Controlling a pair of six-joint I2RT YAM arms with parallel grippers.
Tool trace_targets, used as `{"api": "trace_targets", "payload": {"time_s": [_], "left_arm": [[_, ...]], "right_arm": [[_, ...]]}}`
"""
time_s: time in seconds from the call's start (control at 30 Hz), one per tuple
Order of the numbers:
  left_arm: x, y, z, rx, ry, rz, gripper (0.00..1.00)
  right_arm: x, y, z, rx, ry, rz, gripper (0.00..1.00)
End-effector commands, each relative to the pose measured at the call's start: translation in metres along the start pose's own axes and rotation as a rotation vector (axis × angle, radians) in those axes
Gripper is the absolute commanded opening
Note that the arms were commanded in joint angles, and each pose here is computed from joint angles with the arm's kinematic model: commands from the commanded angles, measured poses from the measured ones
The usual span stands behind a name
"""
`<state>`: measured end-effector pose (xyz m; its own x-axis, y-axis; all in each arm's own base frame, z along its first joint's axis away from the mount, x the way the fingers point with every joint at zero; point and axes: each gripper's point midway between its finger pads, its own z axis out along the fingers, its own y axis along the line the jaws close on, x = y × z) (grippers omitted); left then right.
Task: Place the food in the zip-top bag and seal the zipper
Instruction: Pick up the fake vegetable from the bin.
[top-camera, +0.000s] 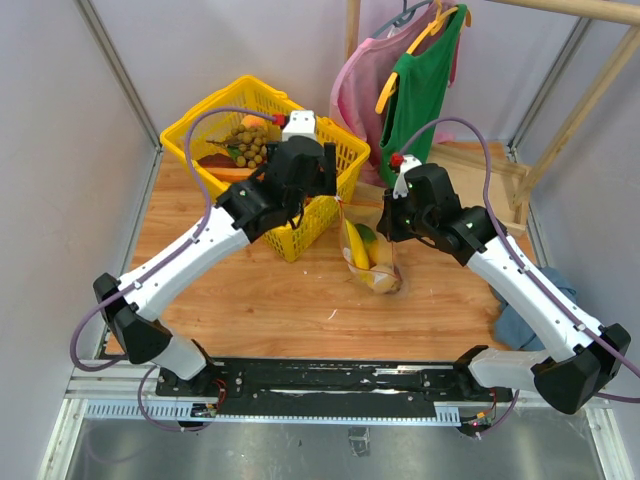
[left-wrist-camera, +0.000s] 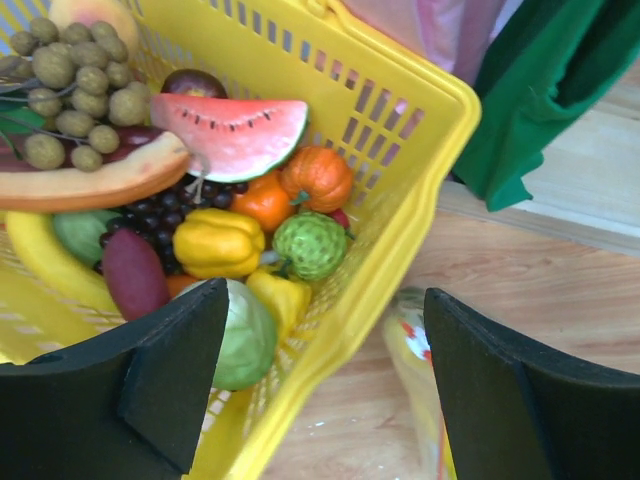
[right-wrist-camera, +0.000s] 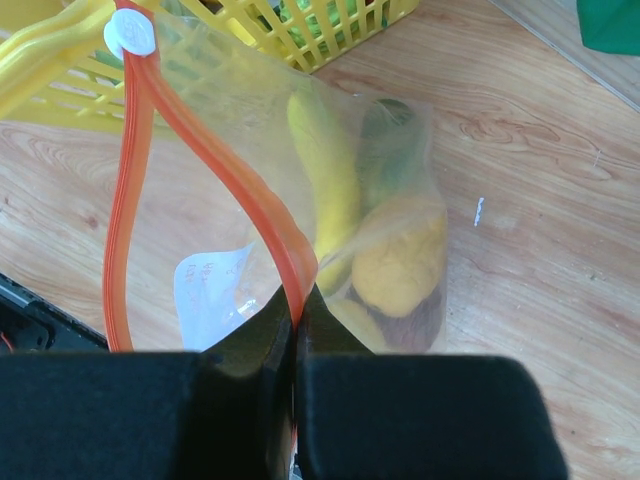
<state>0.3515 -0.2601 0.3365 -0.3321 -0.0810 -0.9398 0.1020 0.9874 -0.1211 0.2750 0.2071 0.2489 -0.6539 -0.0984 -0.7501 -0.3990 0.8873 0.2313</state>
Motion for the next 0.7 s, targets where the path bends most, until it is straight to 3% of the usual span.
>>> {"api": "trace_targets", "payload": {"time_s": [0.0, 0.37, 0.67], "left_arm": [[0.016, 0.018, 0.007, 0.039, 0.180, 0.075, 0.84], [0.076, 0.071, 0.048, -0.034, 0.561, 0.143, 0.91], [0.125, 0.089, 0.064, -0.043, 0.733, 0.139, 0.97]], "right_arm": [[-0.005, 0.004, -0.008, -0.011, -0.017, -0.034, 0.01], [-0.003, 0.001, -0.007, 0.003, -0.003, -0.052, 0.01], [0.000, 0.000, -0.005, 0.002, 0.005, -0.055, 0.00]]}}
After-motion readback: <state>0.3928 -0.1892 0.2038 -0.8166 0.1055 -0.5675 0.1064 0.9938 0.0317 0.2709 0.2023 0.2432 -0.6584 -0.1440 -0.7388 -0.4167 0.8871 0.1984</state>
